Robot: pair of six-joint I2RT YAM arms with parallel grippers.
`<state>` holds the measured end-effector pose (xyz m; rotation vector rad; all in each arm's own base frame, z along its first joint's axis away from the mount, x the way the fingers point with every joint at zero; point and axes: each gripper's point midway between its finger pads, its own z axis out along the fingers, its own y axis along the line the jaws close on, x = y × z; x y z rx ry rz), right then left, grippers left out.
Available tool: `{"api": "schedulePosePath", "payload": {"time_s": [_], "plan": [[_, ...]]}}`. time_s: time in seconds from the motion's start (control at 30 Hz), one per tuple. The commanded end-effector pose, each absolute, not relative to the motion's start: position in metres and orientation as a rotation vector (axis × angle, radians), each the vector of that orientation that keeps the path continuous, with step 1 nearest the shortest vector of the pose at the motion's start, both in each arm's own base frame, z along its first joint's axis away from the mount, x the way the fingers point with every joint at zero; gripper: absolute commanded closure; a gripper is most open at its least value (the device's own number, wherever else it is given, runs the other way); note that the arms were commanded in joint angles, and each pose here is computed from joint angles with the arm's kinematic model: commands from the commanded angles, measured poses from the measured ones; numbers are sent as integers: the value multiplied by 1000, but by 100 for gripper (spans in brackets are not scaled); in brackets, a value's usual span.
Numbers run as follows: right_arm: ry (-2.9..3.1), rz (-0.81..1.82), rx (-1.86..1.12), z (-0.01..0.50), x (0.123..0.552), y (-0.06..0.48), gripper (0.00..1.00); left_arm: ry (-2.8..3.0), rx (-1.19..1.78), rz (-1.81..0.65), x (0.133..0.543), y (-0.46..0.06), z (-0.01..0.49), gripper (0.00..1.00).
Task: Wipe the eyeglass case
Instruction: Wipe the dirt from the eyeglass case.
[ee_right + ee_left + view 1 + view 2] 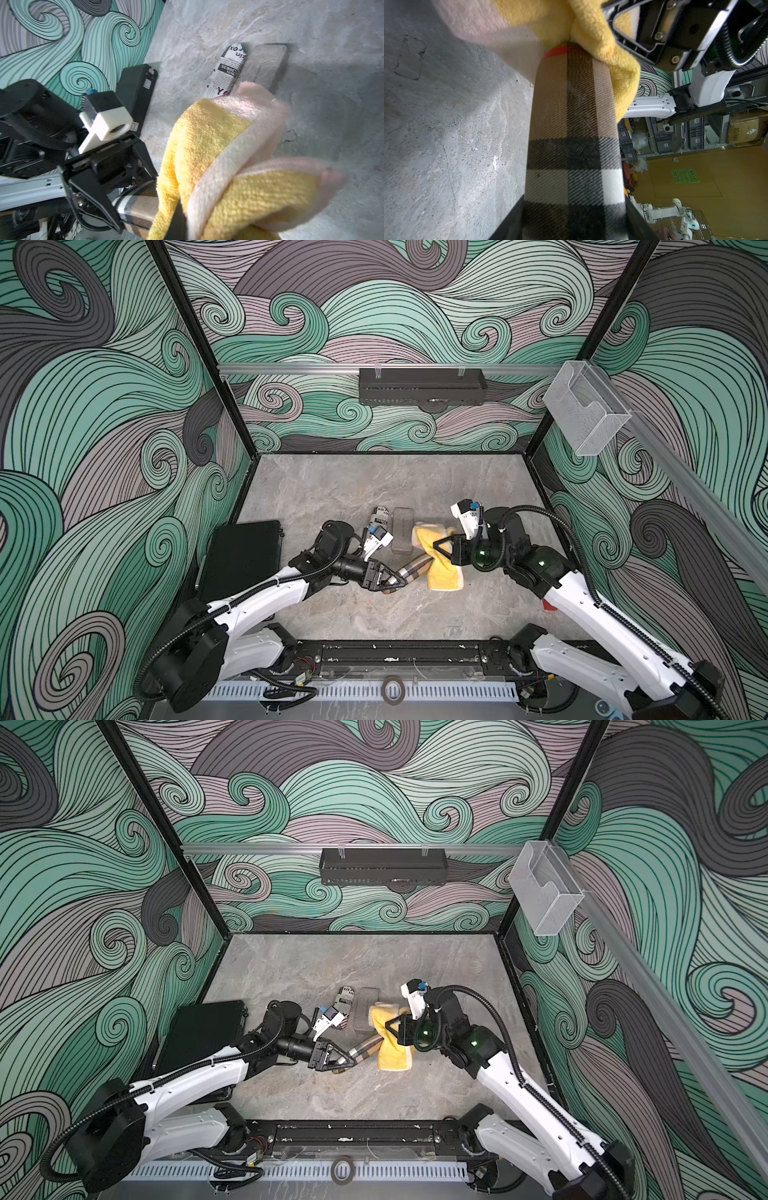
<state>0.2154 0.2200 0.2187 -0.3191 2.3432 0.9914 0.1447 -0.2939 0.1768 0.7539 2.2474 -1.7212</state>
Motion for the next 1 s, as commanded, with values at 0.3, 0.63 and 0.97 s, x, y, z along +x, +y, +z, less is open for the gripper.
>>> {"api": "schedulePosePath", "payload": {"time_s": [0.3, 0.63, 0.97], "plan": [[2539, 604, -184, 163, 228, 178, 100, 2128, 833, -1738, 145, -301, 198, 51], [2309, 1140, -339, 233, 211, 236, 100, 2121, 836, -1737, 146, -301, 199, 51], [2602, 558, -177, 148, 220, 169, 100, 2125, 837, -1696, 143, -297, 210, 52]]}}
